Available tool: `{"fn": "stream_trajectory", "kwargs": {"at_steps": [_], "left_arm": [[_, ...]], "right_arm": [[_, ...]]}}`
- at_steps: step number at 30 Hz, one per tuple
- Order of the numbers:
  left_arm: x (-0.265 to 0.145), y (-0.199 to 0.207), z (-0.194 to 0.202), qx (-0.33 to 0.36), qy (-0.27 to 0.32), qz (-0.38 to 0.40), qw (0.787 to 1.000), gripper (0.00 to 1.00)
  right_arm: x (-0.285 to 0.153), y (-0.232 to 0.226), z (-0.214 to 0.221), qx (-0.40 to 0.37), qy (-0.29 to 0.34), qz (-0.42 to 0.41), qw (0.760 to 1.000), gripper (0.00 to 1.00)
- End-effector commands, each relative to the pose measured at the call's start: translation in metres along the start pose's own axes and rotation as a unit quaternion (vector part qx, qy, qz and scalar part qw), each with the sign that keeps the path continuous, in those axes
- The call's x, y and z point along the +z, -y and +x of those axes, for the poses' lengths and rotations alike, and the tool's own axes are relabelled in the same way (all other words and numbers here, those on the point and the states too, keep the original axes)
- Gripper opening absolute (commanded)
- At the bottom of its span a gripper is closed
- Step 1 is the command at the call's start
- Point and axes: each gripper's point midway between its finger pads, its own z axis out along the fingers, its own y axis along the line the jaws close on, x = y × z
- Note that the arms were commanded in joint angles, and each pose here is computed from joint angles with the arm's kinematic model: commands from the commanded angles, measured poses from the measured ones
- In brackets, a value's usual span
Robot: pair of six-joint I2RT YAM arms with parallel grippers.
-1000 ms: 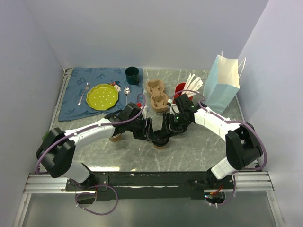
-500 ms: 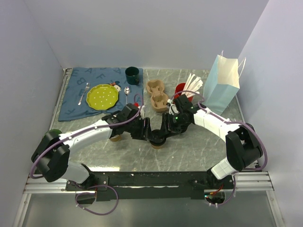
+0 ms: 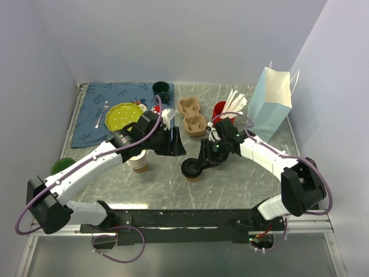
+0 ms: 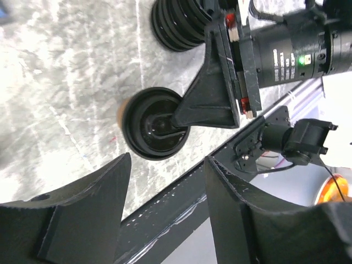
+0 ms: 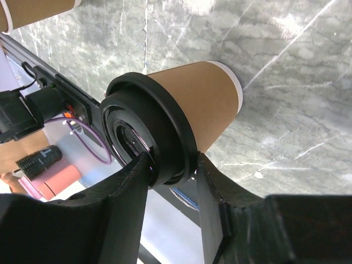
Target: Pack the takeout coffee
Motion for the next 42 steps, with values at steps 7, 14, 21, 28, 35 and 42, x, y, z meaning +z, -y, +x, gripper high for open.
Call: {"fn": "stream_trajectory", "kwargs": {"at_steps": [7,14,21,28,35,42], "left_arm": [[-0.047,0.005,-0.035,0.024,0.064,-0.025,0.997,0.63],[-0.059,-0.004,-0.029,0.024,0.068,-0.034,0.997,0.64],[-0.072,-0.006,-0.032,0.033,0.080,-0.037,0.996,0.64],[-0.084,-0.001,-0.036,0.044,0.091,-0.027,0.995,0.65],[-0.094,0.012,-0.037,0.050,0.092,0.002,0.995,0.65],[-0.105,0.026,-0.029,0.023,0.096,0.046,0.994,0.65]], "right_arm": [[-0.005,-0.003,0.000,0.011,0.046,-0.011,0.999,0.41],[-0.014,-0.005,0.004,0.024,0.068,-0.019,0.997,0.40],[-0.033,0.021,0.022,0.074,0.113,0.040,0.990,0.38],[-0.054,0.065,0.052,0.155,0.154,0.125,0.968,0.38],[-0.088,0.110,0.058,0.240,0.240,0.199,0.919,0.38],[-0.123,0.159,0.036,0.313,0.338,0.214,0.861,0.38]]}}
